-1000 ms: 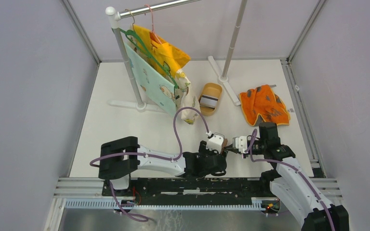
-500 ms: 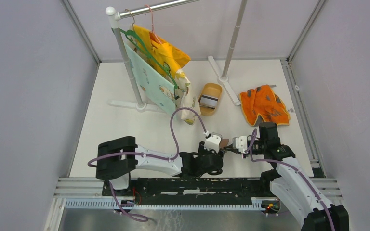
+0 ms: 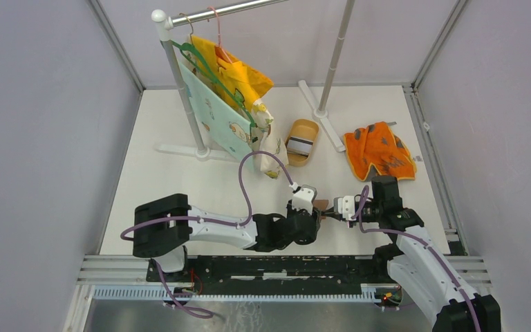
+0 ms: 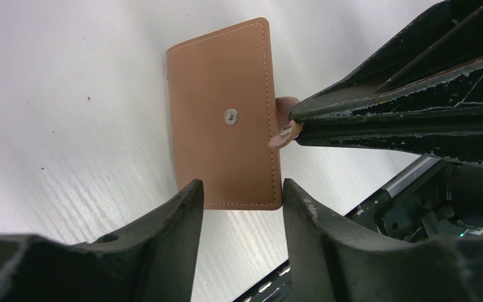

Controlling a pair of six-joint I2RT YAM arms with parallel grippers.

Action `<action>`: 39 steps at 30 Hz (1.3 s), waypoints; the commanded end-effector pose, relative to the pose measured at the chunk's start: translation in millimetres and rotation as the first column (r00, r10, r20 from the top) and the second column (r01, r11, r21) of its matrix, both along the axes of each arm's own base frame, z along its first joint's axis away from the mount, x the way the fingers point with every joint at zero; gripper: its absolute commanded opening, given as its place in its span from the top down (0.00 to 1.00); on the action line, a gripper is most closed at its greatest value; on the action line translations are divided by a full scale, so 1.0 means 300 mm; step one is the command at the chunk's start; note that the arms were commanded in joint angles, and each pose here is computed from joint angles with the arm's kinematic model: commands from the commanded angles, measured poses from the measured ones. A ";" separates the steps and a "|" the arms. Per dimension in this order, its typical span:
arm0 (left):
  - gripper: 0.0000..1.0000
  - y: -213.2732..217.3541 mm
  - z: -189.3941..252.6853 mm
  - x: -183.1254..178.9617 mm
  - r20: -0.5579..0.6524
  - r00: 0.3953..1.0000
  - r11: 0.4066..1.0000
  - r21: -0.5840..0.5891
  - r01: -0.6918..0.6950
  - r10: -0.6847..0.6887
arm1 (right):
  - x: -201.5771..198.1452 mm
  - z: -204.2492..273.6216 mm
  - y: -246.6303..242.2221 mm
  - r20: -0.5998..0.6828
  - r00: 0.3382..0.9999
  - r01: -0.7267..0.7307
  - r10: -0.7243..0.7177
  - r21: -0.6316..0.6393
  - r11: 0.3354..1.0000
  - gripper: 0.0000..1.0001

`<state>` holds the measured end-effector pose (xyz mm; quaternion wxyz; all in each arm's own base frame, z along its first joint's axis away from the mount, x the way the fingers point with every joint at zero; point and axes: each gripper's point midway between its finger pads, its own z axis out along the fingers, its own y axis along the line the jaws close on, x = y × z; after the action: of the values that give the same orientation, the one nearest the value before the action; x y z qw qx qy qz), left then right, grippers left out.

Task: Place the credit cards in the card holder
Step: Open the card holder at the center of the board.

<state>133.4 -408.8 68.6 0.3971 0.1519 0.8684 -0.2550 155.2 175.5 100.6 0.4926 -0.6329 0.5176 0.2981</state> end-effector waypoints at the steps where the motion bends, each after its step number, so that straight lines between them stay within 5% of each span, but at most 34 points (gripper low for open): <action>1: 0.49 -0.013 0.068 0.023 0.025 1.000 0.998 -0.061 0.008 -0.006 | 0.004 0.048 0.016 0.049 0.998 -0.033 0.031 0.039 0.999 1.00; 6: 0.61 0.003 0.070 0.033 0.018 1.000 0.998 -0.069 0.002 -0.001 | 0.006 0.043 0.013 0.052 0.998 -0.029 0.027 0.031 0.999 1.00; 20: 0.61 0.028 0.074 0.058 0.003 1.000 0.997 -0.073 -0.011 0.011 | 0.009 0.029 0.006 0.065 0.998 -0.027 0.026 0.011 1.000 1.00; 29: 0.96 0.073 0.063 0.076 -0.018 0.998 0.995 -0.075 -0.064 0.063 | 0.006 -0.001 -0.007 0.090 0.995 -0.030 0.033 -0.030 0.999 1.00; 39: 0.98 0.155 0.031 0.053 -0.118 0.981 0.974 -0.150 -0.172 0.155 | 0.094 -0.079 -0.081 0.173 0.981 0.115 -0.083 -0.181 0.977 0.97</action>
<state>148.2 -381.2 76.2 0.3857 0.1067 0.8730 -0.2788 165.4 162.6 84.0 0.4827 -0.6699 0.5153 0.2295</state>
